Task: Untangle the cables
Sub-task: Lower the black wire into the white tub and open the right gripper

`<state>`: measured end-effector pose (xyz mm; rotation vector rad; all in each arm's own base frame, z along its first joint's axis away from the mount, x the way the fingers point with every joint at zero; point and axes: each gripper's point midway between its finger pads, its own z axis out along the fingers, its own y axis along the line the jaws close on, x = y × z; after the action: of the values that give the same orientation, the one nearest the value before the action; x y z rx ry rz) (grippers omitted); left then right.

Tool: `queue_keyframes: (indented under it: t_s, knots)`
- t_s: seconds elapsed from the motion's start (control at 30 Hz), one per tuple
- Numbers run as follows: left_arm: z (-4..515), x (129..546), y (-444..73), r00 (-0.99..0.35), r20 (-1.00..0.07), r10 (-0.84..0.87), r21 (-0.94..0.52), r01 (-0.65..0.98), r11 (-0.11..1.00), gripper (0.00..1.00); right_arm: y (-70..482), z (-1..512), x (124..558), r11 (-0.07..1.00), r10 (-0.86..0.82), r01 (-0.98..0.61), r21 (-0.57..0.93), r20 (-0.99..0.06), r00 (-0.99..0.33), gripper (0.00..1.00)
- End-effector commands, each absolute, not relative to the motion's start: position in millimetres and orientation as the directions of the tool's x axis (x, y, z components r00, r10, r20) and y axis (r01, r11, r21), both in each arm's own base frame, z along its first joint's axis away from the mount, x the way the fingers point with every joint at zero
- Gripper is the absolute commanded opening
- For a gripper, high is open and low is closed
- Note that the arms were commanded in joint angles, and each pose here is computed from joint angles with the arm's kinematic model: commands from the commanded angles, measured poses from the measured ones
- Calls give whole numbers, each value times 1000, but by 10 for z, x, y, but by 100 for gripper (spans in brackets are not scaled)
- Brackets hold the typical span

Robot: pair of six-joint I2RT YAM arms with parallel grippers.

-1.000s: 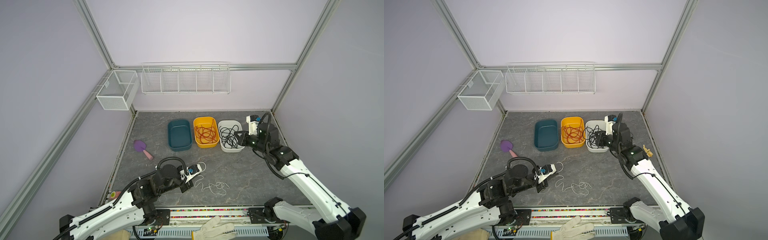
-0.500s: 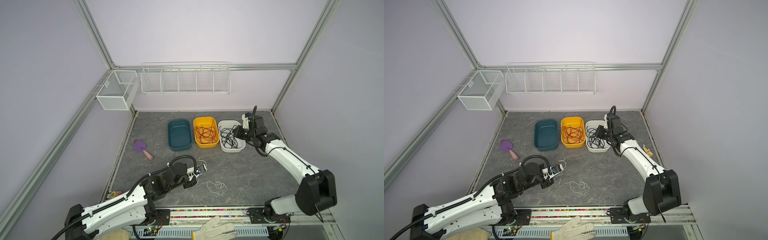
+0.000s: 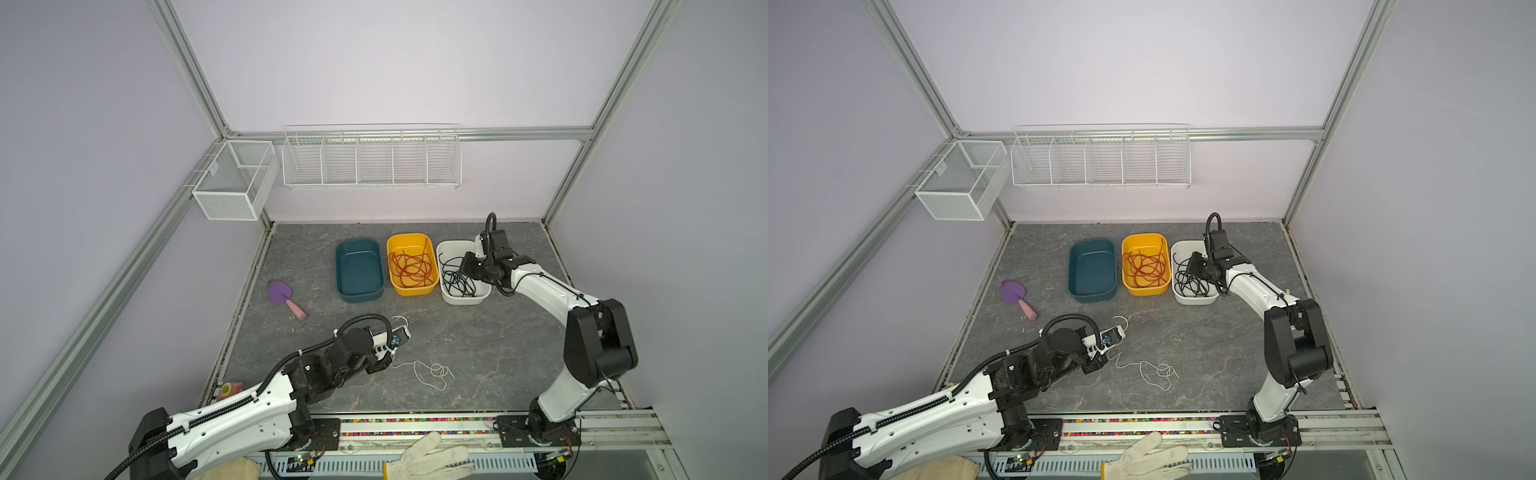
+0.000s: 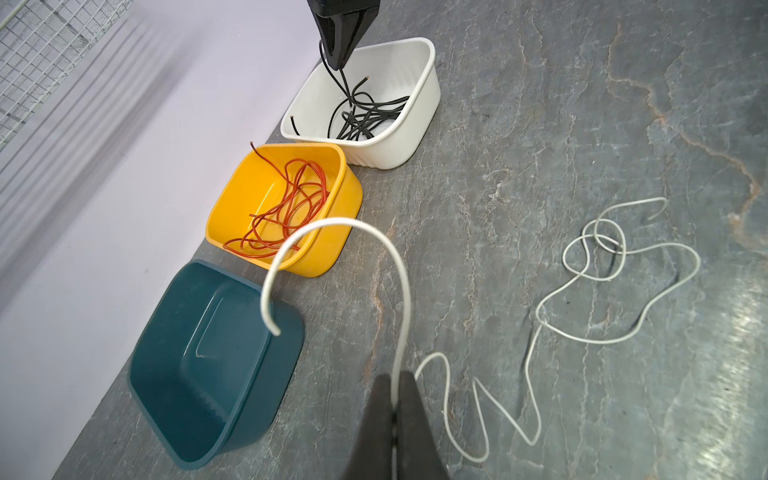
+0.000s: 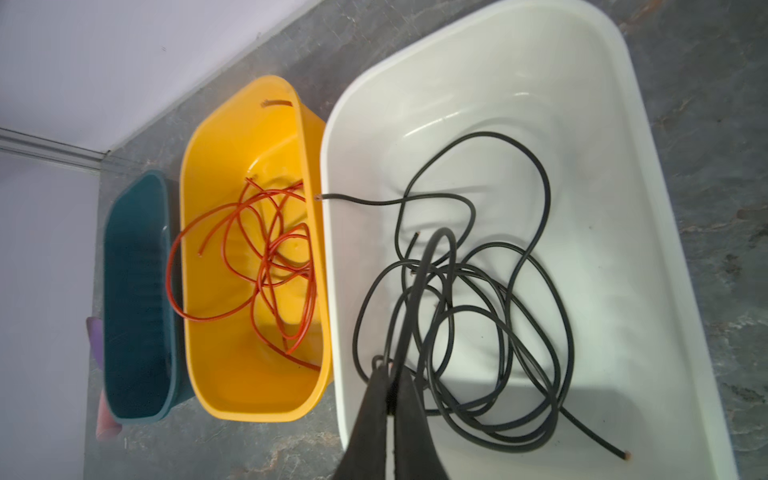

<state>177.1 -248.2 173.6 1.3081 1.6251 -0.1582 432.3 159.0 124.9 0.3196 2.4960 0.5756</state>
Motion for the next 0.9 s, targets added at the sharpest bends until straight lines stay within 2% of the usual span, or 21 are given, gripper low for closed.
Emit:
queue_keyframes:
  t_s: [0.0,0.5,0.87]
  knots:
    - [1693,1745,-2506,98,-743,662,453,802,390,0,1487,1110,4343,884,368,173,435,-418,-831,6]
    - [1673,1706,-2517,121,-757,643,450,809,378,0,1430,772,4369,904,350,220,366,-341,-873,6]
    - [1666,1701,-2511,121,-756,644,451,809,377,0,1393,983,4257,904,353,221,366,-346,-869,24]
